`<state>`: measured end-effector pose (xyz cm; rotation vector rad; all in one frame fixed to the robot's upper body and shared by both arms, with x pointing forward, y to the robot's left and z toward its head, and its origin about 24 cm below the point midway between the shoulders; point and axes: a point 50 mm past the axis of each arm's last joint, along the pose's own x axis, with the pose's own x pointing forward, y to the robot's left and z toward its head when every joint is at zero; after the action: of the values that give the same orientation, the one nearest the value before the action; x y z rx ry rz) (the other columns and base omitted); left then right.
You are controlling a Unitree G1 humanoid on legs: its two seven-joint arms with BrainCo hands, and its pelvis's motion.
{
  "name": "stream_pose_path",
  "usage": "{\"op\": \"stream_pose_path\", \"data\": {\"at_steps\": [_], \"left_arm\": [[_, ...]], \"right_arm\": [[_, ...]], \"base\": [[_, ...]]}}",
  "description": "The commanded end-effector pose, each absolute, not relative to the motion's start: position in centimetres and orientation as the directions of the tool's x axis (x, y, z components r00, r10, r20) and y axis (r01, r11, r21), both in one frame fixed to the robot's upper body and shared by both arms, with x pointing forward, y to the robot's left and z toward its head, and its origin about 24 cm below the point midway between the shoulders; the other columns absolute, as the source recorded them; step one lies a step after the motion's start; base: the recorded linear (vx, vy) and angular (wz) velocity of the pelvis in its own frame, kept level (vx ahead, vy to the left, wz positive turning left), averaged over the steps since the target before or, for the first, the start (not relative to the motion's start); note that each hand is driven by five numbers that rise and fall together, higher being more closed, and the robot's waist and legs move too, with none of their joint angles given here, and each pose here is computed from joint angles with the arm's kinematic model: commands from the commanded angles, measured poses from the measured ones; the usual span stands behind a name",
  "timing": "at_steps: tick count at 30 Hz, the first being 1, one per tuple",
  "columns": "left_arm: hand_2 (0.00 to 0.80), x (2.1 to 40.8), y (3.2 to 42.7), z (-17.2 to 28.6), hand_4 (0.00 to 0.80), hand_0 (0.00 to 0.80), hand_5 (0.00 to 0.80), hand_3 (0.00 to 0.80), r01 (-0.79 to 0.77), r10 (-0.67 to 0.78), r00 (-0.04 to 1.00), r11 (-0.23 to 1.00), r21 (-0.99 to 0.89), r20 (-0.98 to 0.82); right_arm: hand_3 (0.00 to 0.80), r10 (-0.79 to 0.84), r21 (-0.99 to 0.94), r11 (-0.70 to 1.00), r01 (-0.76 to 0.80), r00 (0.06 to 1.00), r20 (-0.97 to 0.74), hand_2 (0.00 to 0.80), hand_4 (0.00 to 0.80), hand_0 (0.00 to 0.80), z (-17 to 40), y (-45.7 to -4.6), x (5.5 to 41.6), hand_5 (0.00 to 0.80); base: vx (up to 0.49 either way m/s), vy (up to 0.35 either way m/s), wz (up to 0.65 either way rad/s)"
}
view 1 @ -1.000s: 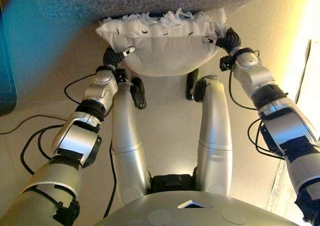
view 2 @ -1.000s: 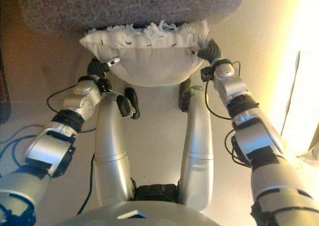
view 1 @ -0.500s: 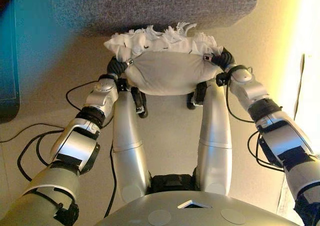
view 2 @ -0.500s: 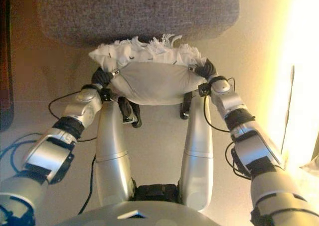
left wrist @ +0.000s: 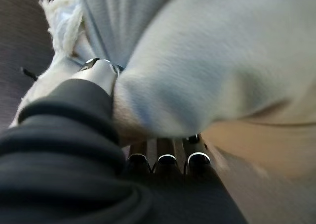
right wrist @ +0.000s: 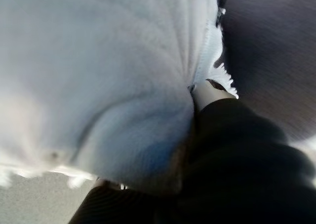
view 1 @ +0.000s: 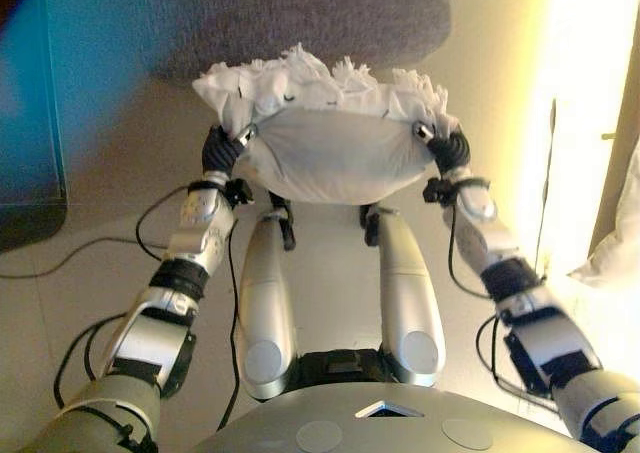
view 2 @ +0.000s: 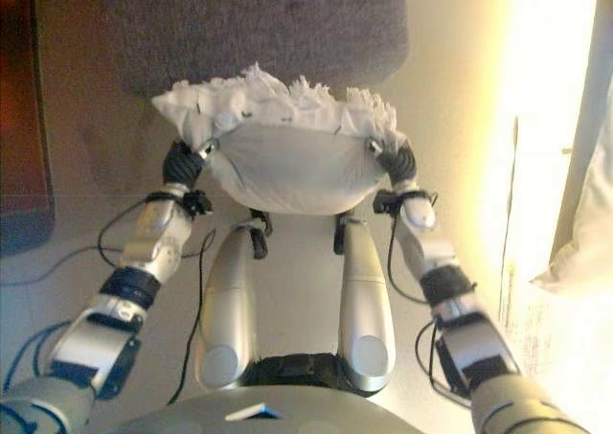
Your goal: Pick up the cushion and take it to the sofa
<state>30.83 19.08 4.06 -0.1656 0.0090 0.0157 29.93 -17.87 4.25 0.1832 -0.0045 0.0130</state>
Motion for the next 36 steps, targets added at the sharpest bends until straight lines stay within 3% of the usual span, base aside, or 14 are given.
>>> {"op": "stream_pose_path", "data": {"at_steps": [1,16,36], "left_arm": [[0.8,30.4,17.2,6.2,0.8,0.8,0.8,0.8,0.082,-0.051,0.986,0.978,-0.193,0.159],[0.8,26.9,19.2,3.4,0.8,0.8,0.8,0.8,0.037,-0.033,0.999,0.979,-0.201,0.021],[0.8,27.9,18.6,3.4,0.8,0.8,0.8,0.8,0.063,-0.065,0.998,0.979,-0.192,-0.003]], "right_arm": [[0.8,0.063,0.23,0.967,-0.108,0.979,0.192,0.8,0.8,0.8,7.2,-17.1,30.0,0.8],[0.8,0.155,0.214,0.964,-0.16,0.987,0.042,0.8,0.8,0.8,4.4,-16.3,27.5,0.8],[0.8,0.187,0.239,0.956,-0.171,0.981,-0.046,0.8,0.8,0.8,3.0,-15.7,28.0,0.8]], "base": [[0.097,-0.046,-0.07],[0.134,-0.071,-0.03],[0.037,0.07,-0.03]]}}
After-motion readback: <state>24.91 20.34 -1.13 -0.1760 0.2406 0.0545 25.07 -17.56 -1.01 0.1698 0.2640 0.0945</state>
